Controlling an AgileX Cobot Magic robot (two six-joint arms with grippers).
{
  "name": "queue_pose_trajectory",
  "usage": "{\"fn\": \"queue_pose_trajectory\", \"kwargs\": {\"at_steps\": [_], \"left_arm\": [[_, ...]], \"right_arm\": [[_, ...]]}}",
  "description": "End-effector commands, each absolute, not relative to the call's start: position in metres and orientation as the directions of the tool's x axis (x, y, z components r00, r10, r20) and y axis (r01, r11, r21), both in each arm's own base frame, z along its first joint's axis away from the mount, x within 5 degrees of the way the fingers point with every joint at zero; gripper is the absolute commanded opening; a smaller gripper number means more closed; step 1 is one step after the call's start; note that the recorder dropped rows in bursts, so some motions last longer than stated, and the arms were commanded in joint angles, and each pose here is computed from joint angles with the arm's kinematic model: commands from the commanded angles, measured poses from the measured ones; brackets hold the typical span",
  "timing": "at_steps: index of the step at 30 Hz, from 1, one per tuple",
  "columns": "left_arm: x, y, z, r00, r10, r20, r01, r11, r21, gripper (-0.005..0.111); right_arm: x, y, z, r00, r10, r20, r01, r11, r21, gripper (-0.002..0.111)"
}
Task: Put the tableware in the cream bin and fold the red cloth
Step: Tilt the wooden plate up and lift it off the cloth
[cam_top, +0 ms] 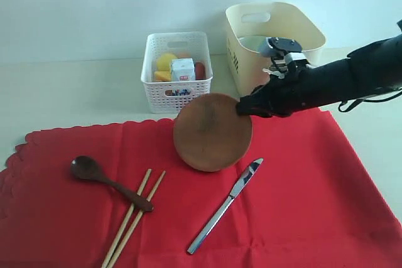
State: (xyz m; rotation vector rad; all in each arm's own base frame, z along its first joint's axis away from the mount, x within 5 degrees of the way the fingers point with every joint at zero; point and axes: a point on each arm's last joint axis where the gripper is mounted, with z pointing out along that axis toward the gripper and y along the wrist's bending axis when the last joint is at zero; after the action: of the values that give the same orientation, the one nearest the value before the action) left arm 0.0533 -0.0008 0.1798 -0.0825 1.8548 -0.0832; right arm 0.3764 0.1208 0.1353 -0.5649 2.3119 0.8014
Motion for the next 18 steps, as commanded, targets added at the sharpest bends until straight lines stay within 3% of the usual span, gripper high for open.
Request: {"fn": "queue_pose_trajectory", "kwargs": {"at_steps": [1,12,18], "left_arm": [[0.053,-0.001,0.181,-0.269,-0.102,-0.958,-0.008,0.995,-0.104,0.001],[0.053,-0.001,0.181,-0.269,-0.102,-0.958,-0.008,0.995,-0.104,0.001],[0.053,-0.001,0.181,-0.269,-0.102,-0.958,-0.008,0.995,-0.104,0.001]], "right_arm": [[0.368,0.122,0.16,-0.665,-0.175,-0.726,-0.602,0.702,0.382,0.0],[0.348,0.127,0.221,-0.54,-0.108,-0.835,-0.704,0.601,0.378,0.0],[0.352,0.116,0.255,-0.456,-0.02,-0.89,-0.623,0.72,0.304,0.0]]}}
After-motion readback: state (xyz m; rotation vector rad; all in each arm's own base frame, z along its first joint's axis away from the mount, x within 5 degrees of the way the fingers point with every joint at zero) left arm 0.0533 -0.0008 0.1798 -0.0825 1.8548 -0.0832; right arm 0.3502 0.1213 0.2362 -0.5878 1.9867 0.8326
